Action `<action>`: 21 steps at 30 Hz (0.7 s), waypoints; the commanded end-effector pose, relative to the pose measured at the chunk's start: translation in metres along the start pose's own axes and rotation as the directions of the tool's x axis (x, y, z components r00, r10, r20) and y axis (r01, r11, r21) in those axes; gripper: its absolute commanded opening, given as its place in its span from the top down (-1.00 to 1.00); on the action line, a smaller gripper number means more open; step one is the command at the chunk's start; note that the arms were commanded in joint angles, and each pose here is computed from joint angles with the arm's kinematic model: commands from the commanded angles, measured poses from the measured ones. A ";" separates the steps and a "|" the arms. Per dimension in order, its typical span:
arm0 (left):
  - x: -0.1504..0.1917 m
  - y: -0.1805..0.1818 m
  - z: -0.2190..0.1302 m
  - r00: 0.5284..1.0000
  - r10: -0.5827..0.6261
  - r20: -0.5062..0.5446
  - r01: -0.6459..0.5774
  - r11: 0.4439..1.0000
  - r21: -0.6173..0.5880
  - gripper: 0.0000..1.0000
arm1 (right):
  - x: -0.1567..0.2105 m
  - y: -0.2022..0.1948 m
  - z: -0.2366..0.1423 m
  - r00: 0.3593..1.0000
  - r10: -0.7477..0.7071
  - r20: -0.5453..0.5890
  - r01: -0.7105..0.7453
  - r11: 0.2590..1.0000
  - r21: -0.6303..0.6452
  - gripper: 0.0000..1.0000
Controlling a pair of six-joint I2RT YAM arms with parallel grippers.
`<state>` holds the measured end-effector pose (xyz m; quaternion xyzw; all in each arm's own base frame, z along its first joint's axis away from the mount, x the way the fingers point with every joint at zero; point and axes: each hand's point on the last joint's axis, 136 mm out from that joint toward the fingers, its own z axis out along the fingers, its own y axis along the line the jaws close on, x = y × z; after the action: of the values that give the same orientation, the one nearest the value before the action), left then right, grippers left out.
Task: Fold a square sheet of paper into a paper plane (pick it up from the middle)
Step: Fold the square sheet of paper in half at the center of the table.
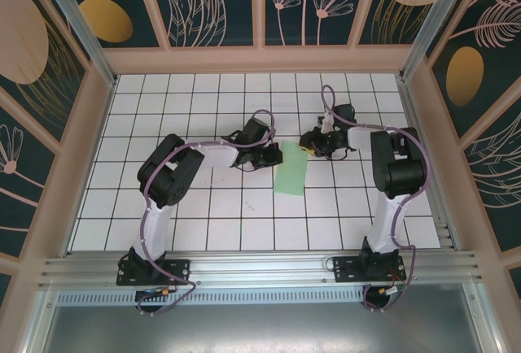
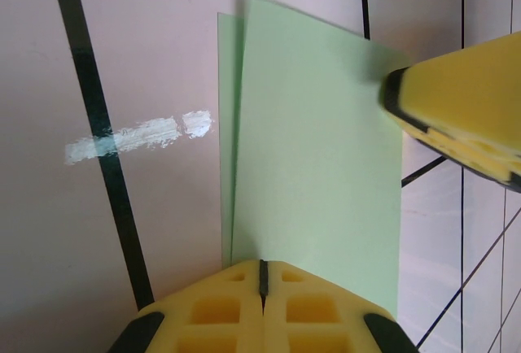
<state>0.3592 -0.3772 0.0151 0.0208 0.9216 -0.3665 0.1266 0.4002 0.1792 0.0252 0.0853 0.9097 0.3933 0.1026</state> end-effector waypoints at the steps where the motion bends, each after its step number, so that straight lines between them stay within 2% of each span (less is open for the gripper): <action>1: 0.034 0.047 0.016 0.995 -0.041 -0.093 0.028 0.989 -0.142 0.90 | 0.002 -0.025 0.006 1.000 0.018 -0.008 -0.017 0.996 0.088 0.40; 4: 0.033 0.046 0.016 0.995 -0.042 -0.092 0.029 0.990 -0.140 0.90 | 0.000 -0.021 0.004 1.000 0.015 -0.009 -0.015 0.997 0.074 0.40; 12: 0.033 0.047 0.015 0.995 -0.041 -0.093 0.028 0.989 -0.143 0.90 | -0.026 0.038 -0.027 0.996 -0.079 0.046 0.081 0.996 -0.029 0.39; 21: 0.033 0.046 0.015 0.995 -0.042 -0.091 0.029 0.990 -0.138 0.90 | -0.024 0.009 -0.011 0.999 -0.033 0.025 0.032 0.999 0.044 0.40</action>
<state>0.3594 -0.3774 0.0152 0.0241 0.9214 -0.3662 0.1278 0.4229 0.1785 0.0539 0.0744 0.9098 0.3880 0.1271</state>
